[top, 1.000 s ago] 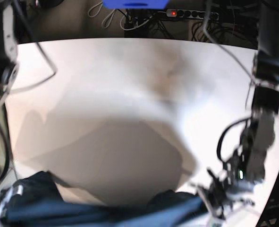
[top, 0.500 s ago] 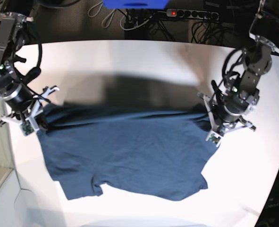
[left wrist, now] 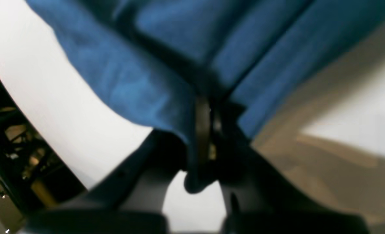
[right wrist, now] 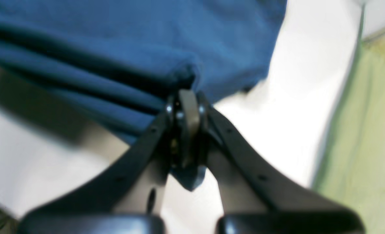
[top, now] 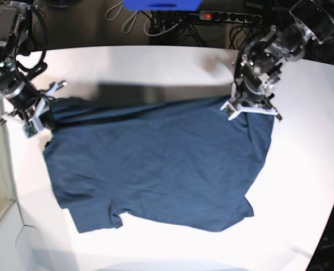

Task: Layout the t-shirt on the table in an organized manner, then fold the t-shirt properly
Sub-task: 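Lay the shirt flat by pulling both grippers back along the table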

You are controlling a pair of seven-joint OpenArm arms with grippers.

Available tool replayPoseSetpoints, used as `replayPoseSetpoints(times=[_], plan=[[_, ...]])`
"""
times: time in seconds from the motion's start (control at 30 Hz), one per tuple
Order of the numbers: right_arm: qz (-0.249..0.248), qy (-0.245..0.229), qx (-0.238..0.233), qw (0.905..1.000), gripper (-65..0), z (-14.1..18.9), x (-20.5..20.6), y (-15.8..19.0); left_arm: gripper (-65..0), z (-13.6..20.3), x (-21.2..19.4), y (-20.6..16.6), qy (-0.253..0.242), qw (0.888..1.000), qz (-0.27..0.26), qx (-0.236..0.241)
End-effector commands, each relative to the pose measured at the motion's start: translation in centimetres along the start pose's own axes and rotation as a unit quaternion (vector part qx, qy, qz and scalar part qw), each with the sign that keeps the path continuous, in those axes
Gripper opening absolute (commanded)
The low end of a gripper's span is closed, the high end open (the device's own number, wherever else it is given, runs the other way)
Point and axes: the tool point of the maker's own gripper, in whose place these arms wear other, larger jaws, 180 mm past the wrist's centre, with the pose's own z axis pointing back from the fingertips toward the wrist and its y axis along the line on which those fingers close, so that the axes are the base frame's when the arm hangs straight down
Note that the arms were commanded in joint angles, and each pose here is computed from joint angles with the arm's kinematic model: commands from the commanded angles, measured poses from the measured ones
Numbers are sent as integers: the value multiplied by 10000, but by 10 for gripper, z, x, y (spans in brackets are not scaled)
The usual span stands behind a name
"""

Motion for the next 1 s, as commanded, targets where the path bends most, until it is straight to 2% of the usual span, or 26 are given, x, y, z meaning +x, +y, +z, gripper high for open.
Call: replayPoseSetpoints(times=[0.0, 0.1, 0.17, 0.27, 0.33, 0.4, 0.5, 0.67, 0.73, 0.83, 0.97], plan=[[-2, -40, -104, 9999, -650, 2, 2, -8, -650, 1, -13, 2, 229, 9997, -48, 103], [-85, 117, -14, 9999, -648, -2, -11, -3, -650, 2, -17, -2, 254, 9993, -212, 183], [-116, 234, 18, 9997, -610, 0, -21, -1, -650, 5, -13, -3, 188, 9990, -320, 250], [-114, 354, 51, 9993, -505, 5, -30, 3, -649, 6, -23, -12, 277, 9981, -494, 257], [-14, 423, 39, 9991, -404, 7, -32, -1, -634, 6, -25, -12, 316, 9978, -524, 266], [45, 472, 29, 9989, -314, 9, -34, -3, -581, 9, -27, -19, 408, 9959, -792, 150], [16, 519, -51, 9986, -231, 13, -38, -8, -432, 24, -16, -24, 275, 9923, -1206, -14], [-203, 430, -525, 9975, -223, 25, -37, -37, -187, 48, 8, -20, -139, 9910, -1333, 10], [-211, 387, -644, 9969, -223, 29, -35, -44, -126, 54, 10, -16, -210, 9906, -1347, 61], [-176, 358, -737, 9965, -223, 34, -32, -50, -83, 59, 14, -13, -338, 9902, -1353, 93], [-86, 368, -773, 9963, -223, 36, -30, -55, -77, 66, 18, -15, -463, 9899, -1339, 72]])
